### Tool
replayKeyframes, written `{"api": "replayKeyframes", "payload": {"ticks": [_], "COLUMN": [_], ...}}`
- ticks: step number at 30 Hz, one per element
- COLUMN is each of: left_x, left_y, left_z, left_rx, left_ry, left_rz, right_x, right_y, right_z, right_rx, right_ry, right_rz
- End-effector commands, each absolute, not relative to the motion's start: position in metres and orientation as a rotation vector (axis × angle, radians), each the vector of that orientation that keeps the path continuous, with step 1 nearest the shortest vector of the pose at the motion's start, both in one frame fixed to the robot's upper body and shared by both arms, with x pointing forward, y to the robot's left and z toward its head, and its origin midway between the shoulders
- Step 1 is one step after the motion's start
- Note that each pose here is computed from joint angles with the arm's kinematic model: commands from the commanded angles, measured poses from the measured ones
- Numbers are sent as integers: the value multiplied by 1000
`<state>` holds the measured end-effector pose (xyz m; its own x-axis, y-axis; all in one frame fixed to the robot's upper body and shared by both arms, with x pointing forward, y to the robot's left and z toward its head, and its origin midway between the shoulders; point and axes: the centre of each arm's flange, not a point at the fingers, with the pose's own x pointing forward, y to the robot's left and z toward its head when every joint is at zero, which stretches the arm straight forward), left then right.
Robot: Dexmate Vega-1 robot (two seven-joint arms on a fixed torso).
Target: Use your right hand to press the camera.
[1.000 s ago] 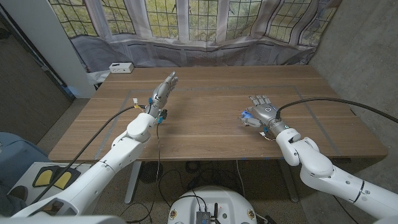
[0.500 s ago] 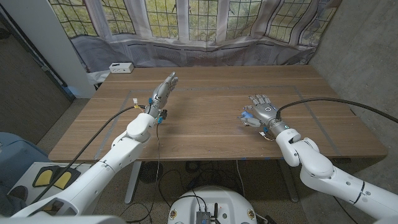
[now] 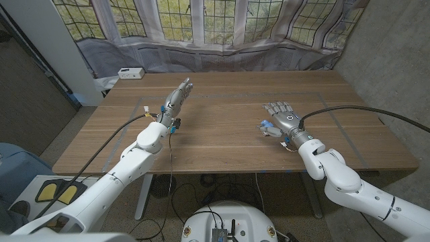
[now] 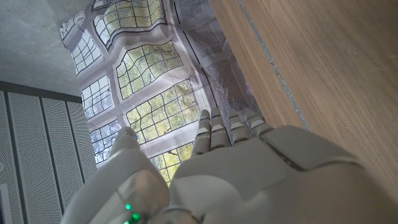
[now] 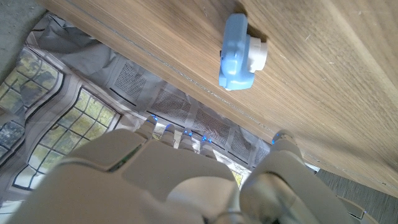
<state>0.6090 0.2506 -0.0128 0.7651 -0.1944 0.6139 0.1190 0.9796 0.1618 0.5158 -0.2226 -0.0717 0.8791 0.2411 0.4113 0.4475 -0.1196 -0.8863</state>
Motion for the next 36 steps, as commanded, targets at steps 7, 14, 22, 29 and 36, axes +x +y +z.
{"api": "replayKeyframes", "payload": {"ticks": [7, 14, 22, 29, 36], "left_x": [609, 609, 605, 603, 602], "left_y": [250, 248, 248, 250, 249], "left_z": [-10, -10, -8, -8, -7], "left_rx": [122, 122, 121, 118, 118], "left_ry": [-681, -683, -692, -692, -701], "left_rz": [-175, -182, -177, -173, -185], "right_x": [516, 514, 513, 512, 509], "right_y": [-222, -223, -223, -222, -220], "right_z": [-67, -64, -60, -56, -51], "right_rx": [-1661, -1624, -1578, -1536, -1469], "right_ry": [-525, -551, -586, -618, -650], "right_rz": [-181, -200, -223, -241, -251]}}
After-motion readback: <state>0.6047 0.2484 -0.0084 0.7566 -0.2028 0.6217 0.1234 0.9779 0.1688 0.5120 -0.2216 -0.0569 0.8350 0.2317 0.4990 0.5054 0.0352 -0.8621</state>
